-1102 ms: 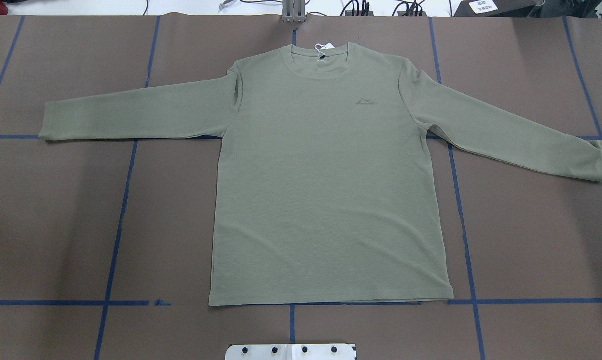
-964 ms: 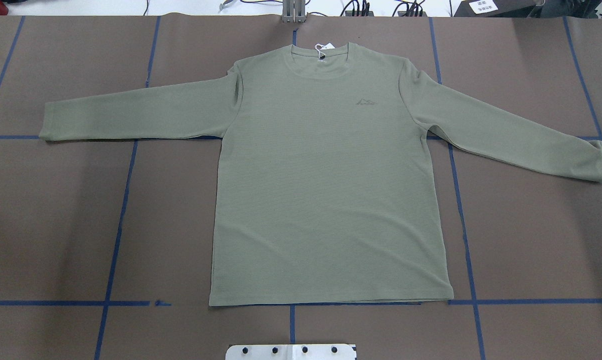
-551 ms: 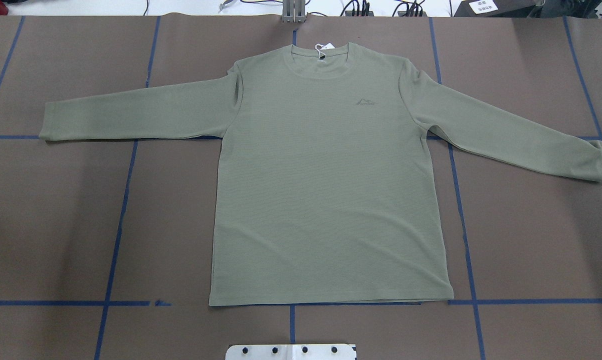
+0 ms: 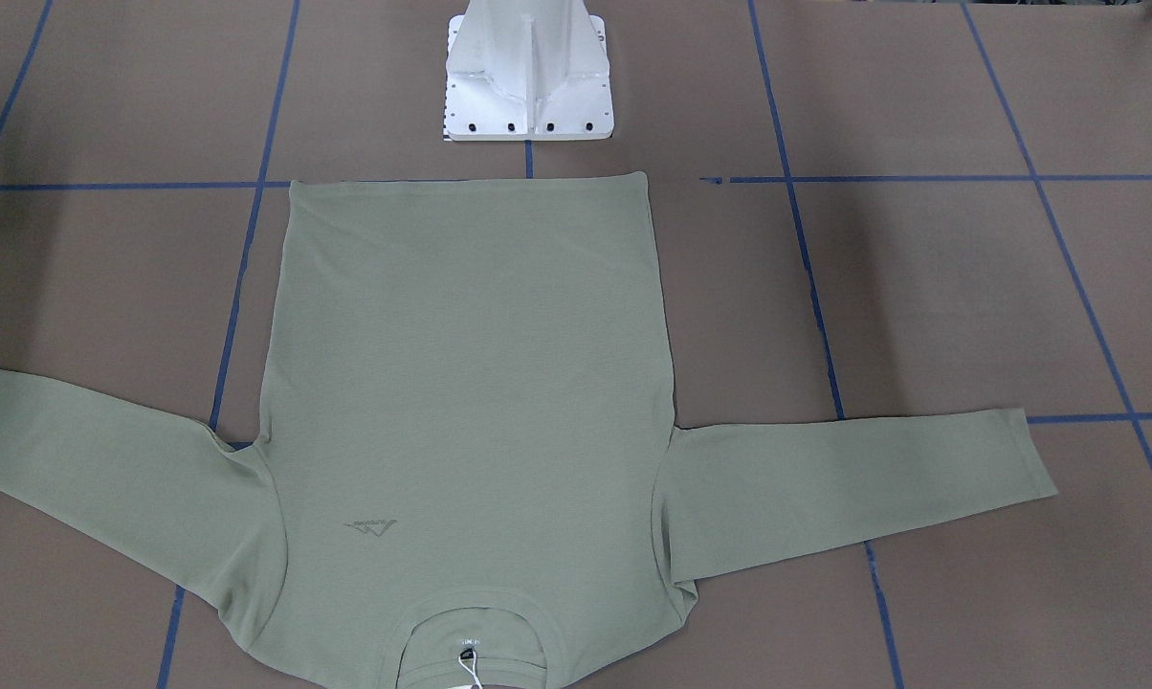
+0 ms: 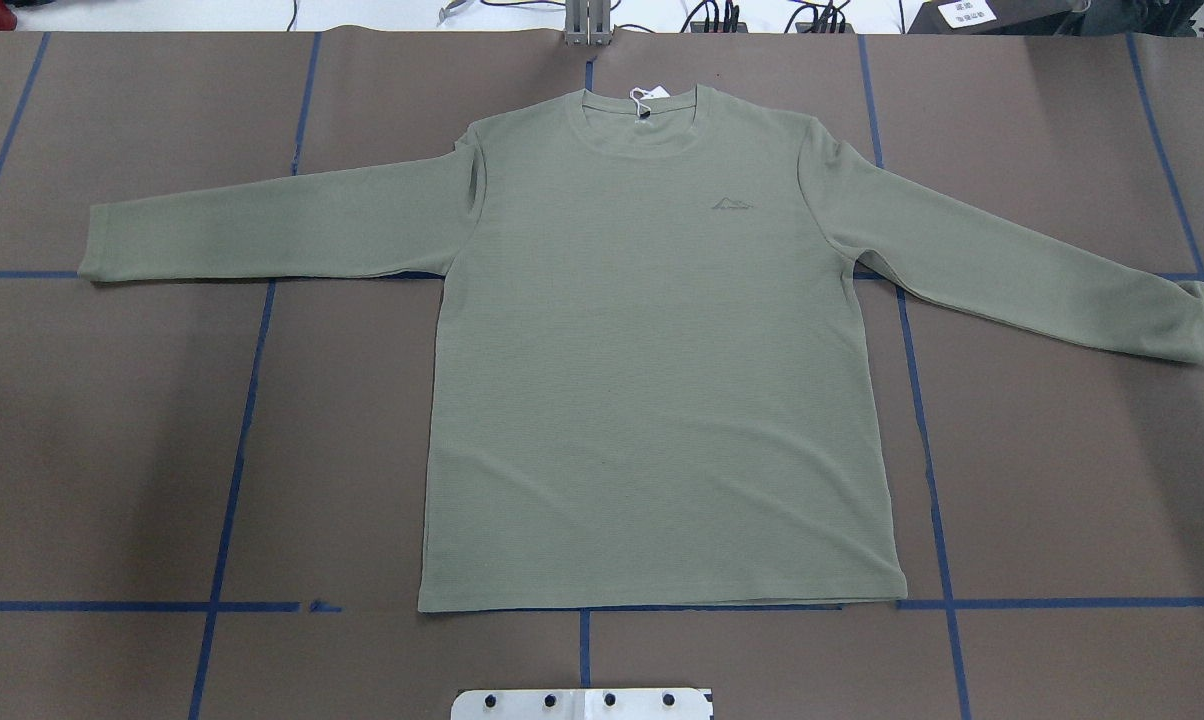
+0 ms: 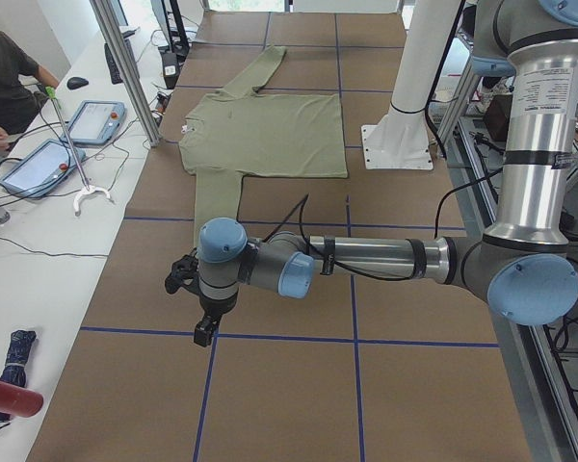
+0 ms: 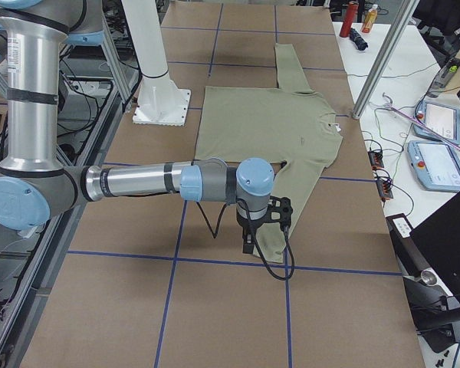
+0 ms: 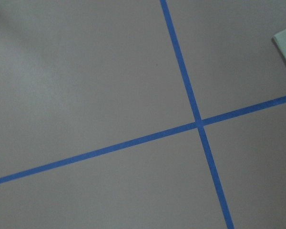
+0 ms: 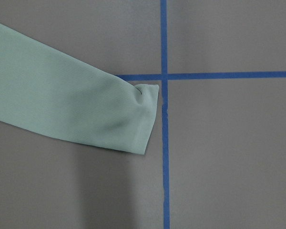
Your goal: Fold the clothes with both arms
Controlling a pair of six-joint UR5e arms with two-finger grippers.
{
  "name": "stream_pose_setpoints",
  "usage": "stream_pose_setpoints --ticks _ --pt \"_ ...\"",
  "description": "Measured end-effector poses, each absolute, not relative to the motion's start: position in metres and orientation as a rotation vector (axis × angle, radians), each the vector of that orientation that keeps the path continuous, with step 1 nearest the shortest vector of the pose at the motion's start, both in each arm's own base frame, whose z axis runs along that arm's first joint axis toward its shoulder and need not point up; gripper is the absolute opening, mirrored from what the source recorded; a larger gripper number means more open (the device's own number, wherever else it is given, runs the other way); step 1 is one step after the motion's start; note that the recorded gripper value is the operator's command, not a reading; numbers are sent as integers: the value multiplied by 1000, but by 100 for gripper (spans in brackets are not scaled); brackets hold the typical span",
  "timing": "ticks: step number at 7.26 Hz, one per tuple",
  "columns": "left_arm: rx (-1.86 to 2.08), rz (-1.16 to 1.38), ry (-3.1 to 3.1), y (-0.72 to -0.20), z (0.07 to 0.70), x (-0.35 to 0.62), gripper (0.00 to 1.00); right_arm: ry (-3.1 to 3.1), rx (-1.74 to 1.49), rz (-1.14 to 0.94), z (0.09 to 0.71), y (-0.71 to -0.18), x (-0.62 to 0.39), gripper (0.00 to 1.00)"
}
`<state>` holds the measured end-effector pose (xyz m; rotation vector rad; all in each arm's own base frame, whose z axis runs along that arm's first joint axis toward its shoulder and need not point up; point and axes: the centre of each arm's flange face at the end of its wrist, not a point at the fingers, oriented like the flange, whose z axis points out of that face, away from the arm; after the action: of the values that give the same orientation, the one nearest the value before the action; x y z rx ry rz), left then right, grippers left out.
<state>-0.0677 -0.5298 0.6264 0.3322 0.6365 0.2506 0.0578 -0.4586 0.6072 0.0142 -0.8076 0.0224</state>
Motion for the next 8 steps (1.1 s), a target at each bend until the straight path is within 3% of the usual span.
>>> stream_pose_setpoints --ticks 3,8 --pt "367 197 710 -545 597 -56 100 -867 182 -77 658 -511 18 100" --pt "330 118 799 -549 592 -26 100 -806 141 -87 687 -518 -81 100"
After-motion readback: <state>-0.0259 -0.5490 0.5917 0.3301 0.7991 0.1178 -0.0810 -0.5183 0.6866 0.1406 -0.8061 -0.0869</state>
